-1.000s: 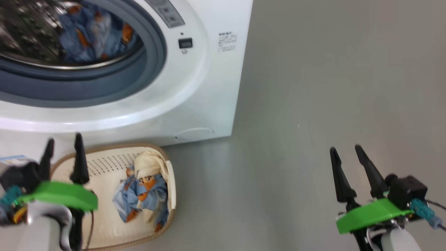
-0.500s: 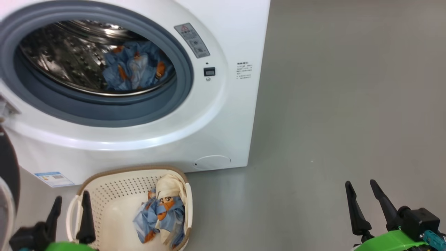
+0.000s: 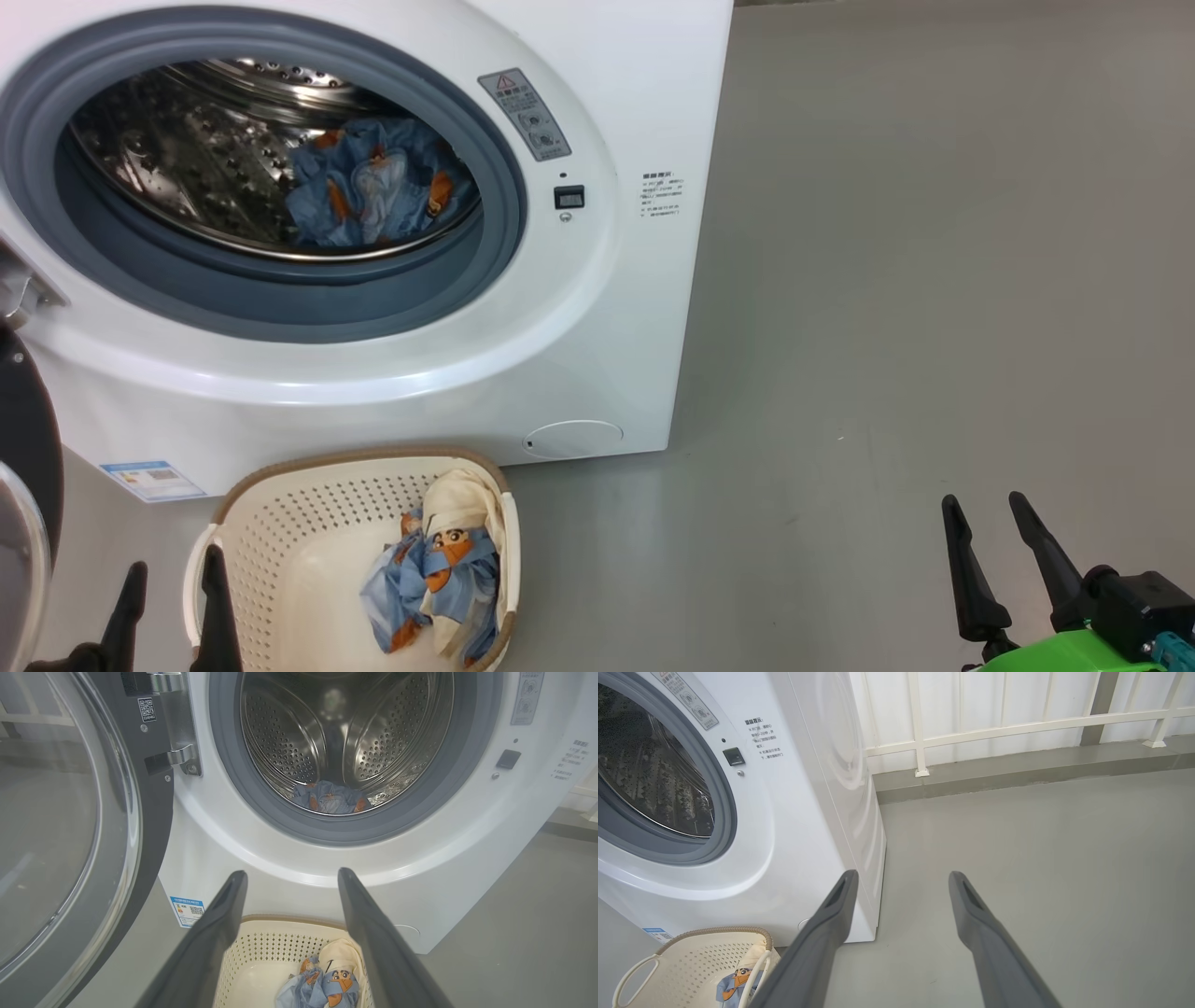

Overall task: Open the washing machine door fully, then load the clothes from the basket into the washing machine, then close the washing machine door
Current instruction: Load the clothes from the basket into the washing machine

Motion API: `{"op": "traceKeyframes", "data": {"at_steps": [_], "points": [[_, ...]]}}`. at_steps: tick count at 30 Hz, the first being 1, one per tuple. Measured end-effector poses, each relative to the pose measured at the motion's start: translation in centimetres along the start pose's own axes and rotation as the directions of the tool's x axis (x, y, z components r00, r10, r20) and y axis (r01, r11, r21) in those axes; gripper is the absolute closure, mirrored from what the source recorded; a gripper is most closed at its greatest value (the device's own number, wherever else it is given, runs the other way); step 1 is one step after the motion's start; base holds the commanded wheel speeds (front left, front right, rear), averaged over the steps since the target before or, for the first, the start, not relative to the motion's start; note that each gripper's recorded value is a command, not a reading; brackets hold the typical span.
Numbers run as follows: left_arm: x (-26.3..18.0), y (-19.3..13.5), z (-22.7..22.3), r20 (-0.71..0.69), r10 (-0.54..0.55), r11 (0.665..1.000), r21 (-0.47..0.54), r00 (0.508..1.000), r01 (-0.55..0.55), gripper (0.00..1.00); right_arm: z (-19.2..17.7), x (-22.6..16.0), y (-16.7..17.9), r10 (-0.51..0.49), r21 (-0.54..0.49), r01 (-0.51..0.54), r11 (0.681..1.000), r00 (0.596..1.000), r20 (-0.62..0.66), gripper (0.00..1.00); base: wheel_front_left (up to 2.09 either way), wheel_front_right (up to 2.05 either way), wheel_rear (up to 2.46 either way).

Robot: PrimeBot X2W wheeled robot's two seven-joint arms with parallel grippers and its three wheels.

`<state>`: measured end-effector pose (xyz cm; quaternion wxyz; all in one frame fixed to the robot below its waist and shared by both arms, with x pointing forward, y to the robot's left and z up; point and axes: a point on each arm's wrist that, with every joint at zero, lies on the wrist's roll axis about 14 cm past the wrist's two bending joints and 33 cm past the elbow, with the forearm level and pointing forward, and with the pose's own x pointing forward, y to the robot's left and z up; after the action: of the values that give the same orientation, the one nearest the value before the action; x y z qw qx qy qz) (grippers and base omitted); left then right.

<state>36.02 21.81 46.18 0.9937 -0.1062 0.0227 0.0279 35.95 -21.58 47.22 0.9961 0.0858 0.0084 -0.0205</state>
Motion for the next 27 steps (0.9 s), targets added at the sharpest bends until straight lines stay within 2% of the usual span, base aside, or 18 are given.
{"op": "traceKeyframes", "data": {"at_steps": [16, 27], "points": [[-0.1, 0.5, -1.1, -0.032, 0.022, 1.0, -0.004, 0.999, -0.022, 0.0, -0.8, 0.3, 0.1, -0.004, 0.01, 0.004, 1.0, 1.0, -0.021, 0.0, 0.0, 0.0, 0.0], [1.4, -0.8, -5.3, -0.155, -0.005, 0.997, -0.073, 0.988, -0.006, 0.0, -0.8, 2.8, 0.7, -0.001, 0.023, 0.001, 1.0, 1.0, -0.008, 0.0, 0.0, 0.0, 0.0]]}}
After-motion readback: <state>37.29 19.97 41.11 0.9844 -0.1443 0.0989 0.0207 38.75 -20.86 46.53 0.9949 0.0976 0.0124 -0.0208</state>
